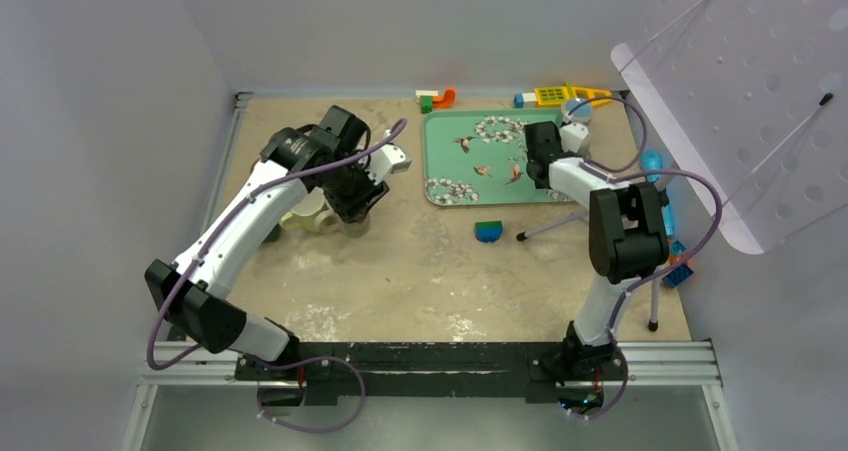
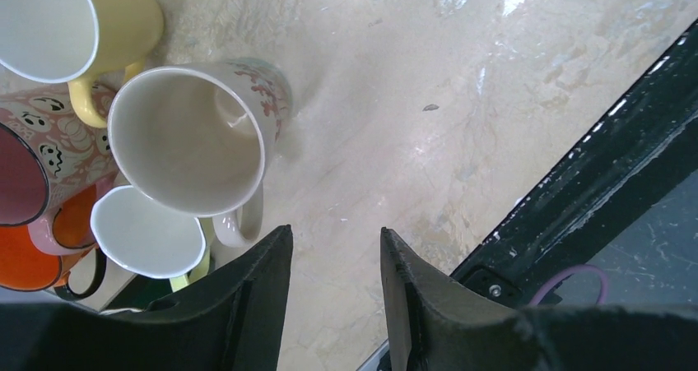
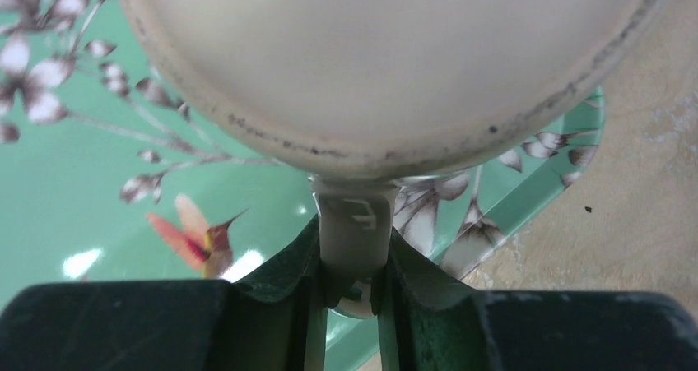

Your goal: Turn the mug right side up

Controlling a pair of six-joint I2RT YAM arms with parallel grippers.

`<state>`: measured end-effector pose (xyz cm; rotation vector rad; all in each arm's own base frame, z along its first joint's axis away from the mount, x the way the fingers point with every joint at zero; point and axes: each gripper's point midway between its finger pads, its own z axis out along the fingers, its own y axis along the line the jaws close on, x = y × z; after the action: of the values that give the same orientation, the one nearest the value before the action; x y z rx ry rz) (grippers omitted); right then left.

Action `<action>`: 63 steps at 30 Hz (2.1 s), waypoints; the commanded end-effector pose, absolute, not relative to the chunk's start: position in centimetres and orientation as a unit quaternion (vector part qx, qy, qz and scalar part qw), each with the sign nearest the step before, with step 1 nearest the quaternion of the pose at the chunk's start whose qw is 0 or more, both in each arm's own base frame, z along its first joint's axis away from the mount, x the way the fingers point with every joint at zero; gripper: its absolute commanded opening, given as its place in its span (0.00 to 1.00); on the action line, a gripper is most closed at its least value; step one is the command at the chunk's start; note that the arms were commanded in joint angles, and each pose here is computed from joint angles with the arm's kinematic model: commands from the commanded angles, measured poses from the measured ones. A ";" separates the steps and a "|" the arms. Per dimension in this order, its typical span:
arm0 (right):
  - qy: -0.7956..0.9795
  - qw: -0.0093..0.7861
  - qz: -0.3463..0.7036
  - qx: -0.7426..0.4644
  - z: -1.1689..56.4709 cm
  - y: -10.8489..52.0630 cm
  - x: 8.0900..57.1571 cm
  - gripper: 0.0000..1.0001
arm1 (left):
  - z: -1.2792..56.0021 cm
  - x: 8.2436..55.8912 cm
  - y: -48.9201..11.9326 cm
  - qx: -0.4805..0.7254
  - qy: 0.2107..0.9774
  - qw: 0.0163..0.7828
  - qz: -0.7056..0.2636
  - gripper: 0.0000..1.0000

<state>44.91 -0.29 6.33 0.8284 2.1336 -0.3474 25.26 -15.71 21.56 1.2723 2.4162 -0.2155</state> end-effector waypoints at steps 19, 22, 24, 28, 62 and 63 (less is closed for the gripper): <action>0.632 0.668 0.388 -0.060 39.5 27.8 37.0 0.00 | 38.6 22.1 -19.9 0.351 0.738 0.350 -0.459 0.77; 0.606 0.668 0.425 -0.081 41.5 28.6 35.1 0.00 | 38.5 22.4 -20.0 0.351 0.734 0.348 -0.466 0.77; 0.571 0.675 0.459 -0.080 44.5 28.1 33.1 0.00 | 38.7 22.0 -20.3 0.355 0.726 0.343 -0.479 0.77; 0.467 0.707 0.526 -0.079 51.8 26.6 27.5 0.00 | 39.9 21.4 -21.3 0.306 0.719 0.302 -0.546 0.76; 0.333 0.643 0.688 0.033 67.2 28.3 21.3 0.00 | 47.7 31.0 -12.1 0.480 0.517 0.693 0.150 1.00; 0.333 0.640 0.691 0.036 67.3 28.2 21.3 0.00 | 47.8 30.9 -11.4 0.493 0.502 0.688 0.179 1.00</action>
<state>23.75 33.32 60.38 -0.0071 0.9678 1.5565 28.93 -16.57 44.69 1.0401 1.2839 -0.0988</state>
